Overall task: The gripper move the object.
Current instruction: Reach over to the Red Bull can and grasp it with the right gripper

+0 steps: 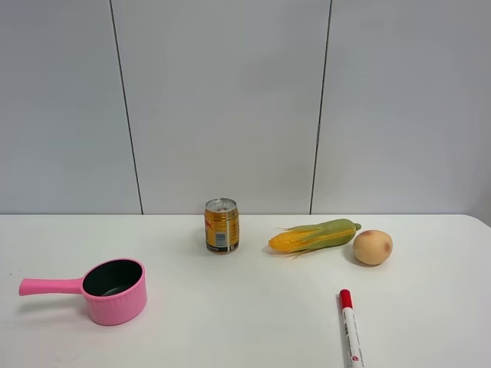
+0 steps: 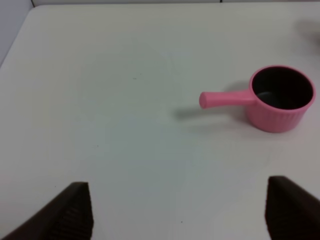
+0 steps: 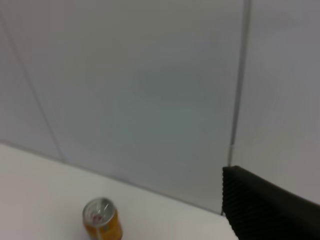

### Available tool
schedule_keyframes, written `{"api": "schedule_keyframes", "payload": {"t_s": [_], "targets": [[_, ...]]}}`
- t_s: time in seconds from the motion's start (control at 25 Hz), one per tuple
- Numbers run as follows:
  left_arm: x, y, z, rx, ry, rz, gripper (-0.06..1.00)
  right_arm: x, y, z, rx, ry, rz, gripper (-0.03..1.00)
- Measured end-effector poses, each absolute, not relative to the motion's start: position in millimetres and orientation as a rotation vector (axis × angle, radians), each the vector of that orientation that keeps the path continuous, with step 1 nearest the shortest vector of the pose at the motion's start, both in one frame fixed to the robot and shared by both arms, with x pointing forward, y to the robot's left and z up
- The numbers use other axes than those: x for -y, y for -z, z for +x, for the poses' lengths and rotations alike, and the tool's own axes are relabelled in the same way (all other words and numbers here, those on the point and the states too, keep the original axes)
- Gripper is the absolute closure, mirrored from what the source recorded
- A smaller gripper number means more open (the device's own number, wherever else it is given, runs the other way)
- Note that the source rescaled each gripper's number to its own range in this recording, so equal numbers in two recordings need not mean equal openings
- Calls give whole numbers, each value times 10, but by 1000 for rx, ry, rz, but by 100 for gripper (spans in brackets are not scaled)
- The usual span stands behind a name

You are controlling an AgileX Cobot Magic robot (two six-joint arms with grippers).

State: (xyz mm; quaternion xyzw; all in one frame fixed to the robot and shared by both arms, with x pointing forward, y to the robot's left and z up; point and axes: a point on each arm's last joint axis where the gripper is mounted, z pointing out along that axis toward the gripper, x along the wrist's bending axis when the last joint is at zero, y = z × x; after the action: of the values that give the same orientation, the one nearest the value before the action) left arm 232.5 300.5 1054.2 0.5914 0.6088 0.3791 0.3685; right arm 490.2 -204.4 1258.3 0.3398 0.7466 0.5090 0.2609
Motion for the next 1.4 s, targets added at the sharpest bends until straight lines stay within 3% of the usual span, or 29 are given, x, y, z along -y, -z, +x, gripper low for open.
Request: {"api": "schedule_keyframes", "payload": {"t_s": [0.28, 0.6, 0.92, 1.4], "targets": [[-3005, -10542, 2325, -1563, -974, 1519, -6, 1131, -12041, 5699, -2205, -1143, 1099, -3], [-3005, -10542, 2325, -1563, -973, 1518, -6, 161, -10982, 6207, -2417, -831, 1099, -3], [-3005, -10542, 2325, -1563, -973, 1518, -6, -45, -10096, 6512, -2436, -659, 1151, -3], [-3005, -10542, 2325, -1563, -974, 1519, -6, -128, -9625, 6734, -2337, -746, 1224, -3]]}}
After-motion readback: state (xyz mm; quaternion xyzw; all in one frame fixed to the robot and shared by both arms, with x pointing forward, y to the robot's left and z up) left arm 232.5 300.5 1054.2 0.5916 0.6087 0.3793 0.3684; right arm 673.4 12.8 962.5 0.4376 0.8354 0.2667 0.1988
